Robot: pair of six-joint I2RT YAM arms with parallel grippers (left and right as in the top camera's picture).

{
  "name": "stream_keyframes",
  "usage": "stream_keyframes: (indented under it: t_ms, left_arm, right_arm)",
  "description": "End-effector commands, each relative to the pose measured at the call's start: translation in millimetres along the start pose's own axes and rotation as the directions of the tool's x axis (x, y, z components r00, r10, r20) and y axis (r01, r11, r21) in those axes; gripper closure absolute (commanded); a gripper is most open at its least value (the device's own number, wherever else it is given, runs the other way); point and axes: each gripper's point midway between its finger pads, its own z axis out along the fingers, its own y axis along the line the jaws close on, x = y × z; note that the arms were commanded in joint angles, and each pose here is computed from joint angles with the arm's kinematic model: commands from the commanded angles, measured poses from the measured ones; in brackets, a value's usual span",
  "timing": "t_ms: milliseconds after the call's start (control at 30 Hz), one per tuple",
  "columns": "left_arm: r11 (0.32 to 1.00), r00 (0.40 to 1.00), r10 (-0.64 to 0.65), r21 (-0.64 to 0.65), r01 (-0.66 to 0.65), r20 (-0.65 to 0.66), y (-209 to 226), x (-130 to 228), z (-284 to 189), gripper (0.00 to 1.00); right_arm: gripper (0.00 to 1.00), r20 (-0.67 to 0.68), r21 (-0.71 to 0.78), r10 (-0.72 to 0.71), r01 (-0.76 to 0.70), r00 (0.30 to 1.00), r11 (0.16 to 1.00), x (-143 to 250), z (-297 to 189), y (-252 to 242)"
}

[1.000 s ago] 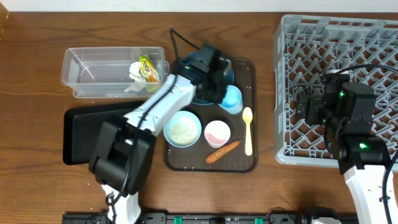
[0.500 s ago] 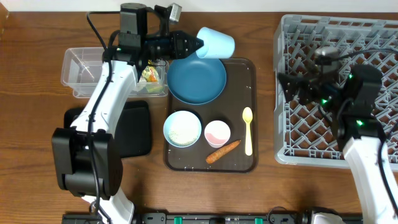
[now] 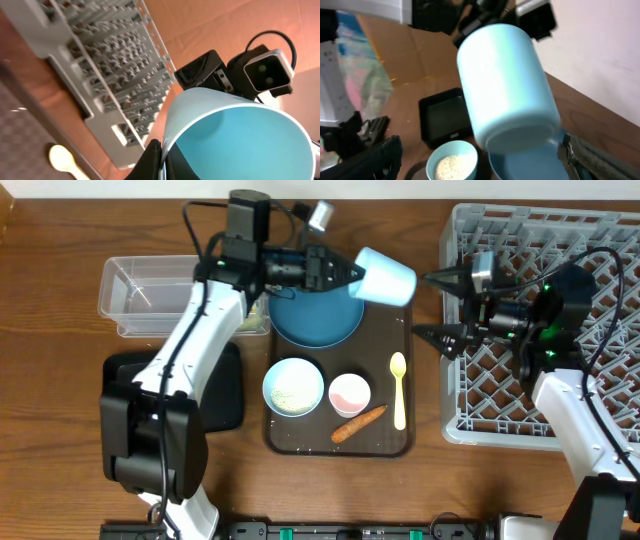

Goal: Sort waste into correct bins and load items into the dishwasher rack
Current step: 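Lift the light-blue cup and hold it out toward the right gripper, then grasp the light-blue cup with the right gripper, release left gripper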

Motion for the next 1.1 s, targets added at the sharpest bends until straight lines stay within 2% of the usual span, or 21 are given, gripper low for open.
stream_keyframes:
  t_ms: [0, 467, 633, 833, 1000, 1067]
  left_arm:
    - [0.998, 0.999, -0.012, 0.054, 0.014, -0.040, -9.6, 4.9, 9.0, 0.94]
    - [0.990, 0.993, -0.012, 0.137, 0.028, -0.120, -30.3, 22.1, 25.5, 0.94]
    - [0.989, 0.991, -0.016, 0.143, 0.035, -0.133, -33.1, 25.4, 30.2, 0.93]
    - [0.988, 0.988, -0.008, 0.152, 0.032, -0.153, -37.8, 31.1, 38.7, 0.94]
    - [0.988, 0.988, 0.000, 0.154, 0.024, -0.151, -38.5, 30.6, 39.1, 0.94]
    - [0.988, 0.989, 0.002, 0.155, 0.021, -0.151, -38.6, 30.4, 39.1, 0.94]
  right_arm:
    - [0.01, -0.001, -0.063, -0.013, 0.013, 1.000, 0.998, -3.4, 5.2, 11.1]
    - [0.01, 0.006, -0.022, -0.039, 0.039, 0.999, 0.999, -6.5, 6.7, 4.5]
    - [0.11, 0.013, -0.030, -0.082, 0.083, 0.997, 0.996, -10.8, 8.9, 6.7]
    - [0.16, 0.015, -0.042, -0.097, 0.098, 0.995, 0.994, -11.9, 12.5, 9.8]
    - [0.26, 0.015, -0.042, -0.097, 0.097, 0.995, 0.994, -11.8, 12.5, 9.8]
    - [0.33, 0.015, -0.042, -0.096, 0.096, 0.995, 0.994, -11.8, 12.4, 9.7]
